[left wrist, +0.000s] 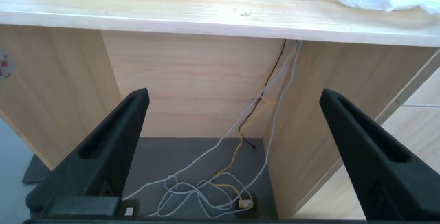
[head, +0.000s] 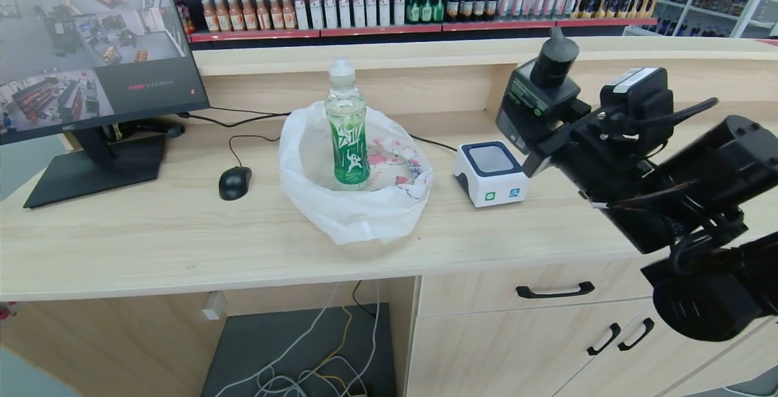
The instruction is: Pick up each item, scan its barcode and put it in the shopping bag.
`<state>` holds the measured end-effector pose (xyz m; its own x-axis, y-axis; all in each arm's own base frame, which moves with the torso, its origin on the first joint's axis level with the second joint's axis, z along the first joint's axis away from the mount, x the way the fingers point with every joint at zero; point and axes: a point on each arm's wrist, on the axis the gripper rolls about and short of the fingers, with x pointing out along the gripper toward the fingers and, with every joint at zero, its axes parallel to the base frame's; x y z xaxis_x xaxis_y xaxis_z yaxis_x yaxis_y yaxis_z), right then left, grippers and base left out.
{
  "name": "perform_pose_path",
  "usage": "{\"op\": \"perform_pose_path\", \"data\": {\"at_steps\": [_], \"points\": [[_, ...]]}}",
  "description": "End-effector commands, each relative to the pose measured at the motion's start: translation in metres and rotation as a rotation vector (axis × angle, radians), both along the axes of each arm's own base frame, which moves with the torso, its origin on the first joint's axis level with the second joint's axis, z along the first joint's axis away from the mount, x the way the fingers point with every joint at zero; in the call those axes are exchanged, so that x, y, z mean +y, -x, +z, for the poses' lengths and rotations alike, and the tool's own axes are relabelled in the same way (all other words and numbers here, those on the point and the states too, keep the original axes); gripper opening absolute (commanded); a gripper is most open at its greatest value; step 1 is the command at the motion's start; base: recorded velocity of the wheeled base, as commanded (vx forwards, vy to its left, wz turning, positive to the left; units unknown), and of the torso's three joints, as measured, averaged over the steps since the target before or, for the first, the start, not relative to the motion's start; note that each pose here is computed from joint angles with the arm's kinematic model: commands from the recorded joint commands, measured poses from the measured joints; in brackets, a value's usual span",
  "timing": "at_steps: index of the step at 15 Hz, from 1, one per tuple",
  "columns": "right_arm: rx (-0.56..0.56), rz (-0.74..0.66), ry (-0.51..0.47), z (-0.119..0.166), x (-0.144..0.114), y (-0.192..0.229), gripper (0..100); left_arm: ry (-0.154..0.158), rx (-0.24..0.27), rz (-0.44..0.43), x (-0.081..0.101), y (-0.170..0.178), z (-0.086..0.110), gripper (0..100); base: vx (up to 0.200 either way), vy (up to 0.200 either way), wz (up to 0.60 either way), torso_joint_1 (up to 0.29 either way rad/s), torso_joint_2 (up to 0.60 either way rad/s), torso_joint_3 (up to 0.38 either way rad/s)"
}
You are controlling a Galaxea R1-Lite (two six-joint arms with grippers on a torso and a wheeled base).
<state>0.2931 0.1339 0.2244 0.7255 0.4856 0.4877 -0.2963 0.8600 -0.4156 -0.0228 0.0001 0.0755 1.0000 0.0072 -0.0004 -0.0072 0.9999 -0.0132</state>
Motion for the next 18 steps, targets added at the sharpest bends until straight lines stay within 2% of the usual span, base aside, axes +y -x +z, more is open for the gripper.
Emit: {"op": "perform_pose_path", "data": {"at_steps": [1, 4, 5, 7, 9, 11, 14, 15, 18], "points": [[-0.048, 0.025, 0.088, -0.013, 0.013, -0.031, 0, 0.001, 0.000, 0.000, 0.000, 0.000, 0.000, 100, 0.000, 0.000, 0.00, 0.000, 0.00, 0.000], [-0.031, 0.043, 0.133, -0.032, 0.013, -0.050, 0, 0.001, 0.000, 0.000, 0.000, 0.000, 0.000, 100, 0.000, 0.000, 0.00, 0.000, 0.00, 0.000], [-0.072, 0.077, 0.151, -0.030, 0.012, -0.063, 0, 0.001, 0.000, 0.000, 0.000, 0.000, 0.000, 100, 0.000, 0.000, 0.00, 0.000, 0.00, 0.000], [-0.155, 0.089, 0.186, -0.020, -0.003, -0.079, 0, 0.001, 0.000, 0.000, 0.000, 0.000, 0.000, 100, 0.000, 0.000, 0.00, 0.000, 0.00, 0.000], [-0.207, -0.001, 0.224, -0.014, -0.027, -0.091, 0, -0.001, 0.000, 0.000, 0.000, 0.000, 0.000, 100, 0.000, 0.000, 0.00, 0.000, 0.00, 0.000], [-0.207, 0.001, 0.257, -0.020, -0.038, -0.097, 0, -0.001, 0.000, 0.000, 0.000, 0.000, 0.000, 100, 0.000, 0.000, 0.00, 0.000, 0.00, 0.000], [-0.247, 0.051, 0.402, -0.040, -0.055, -0.110, 0, -0.001, 0.000, 0.000, 0.000, 0.000, 0.000, 100, 0.000, 0.000, 0.00, 0.000, 0.00, 0.000], [-0.270, 0.077, 0.447, -0.046, -0.055, -0.112, 0, 0.001, 0.000, 0.000, 0.000, 0.000, 0.000, 100, 0.000, 0.000, 0.00, 0.000, 0.00, 0.000], [-0.295, 0.101, 0.463, -0.050, -0.053, -0.121, 0, 0.001, 0.000, 0.000, 0.000, 0.000, 0.000, 100, 0.000, 0.000, 0.00, 0.000, 0.00, 0.000]]}}
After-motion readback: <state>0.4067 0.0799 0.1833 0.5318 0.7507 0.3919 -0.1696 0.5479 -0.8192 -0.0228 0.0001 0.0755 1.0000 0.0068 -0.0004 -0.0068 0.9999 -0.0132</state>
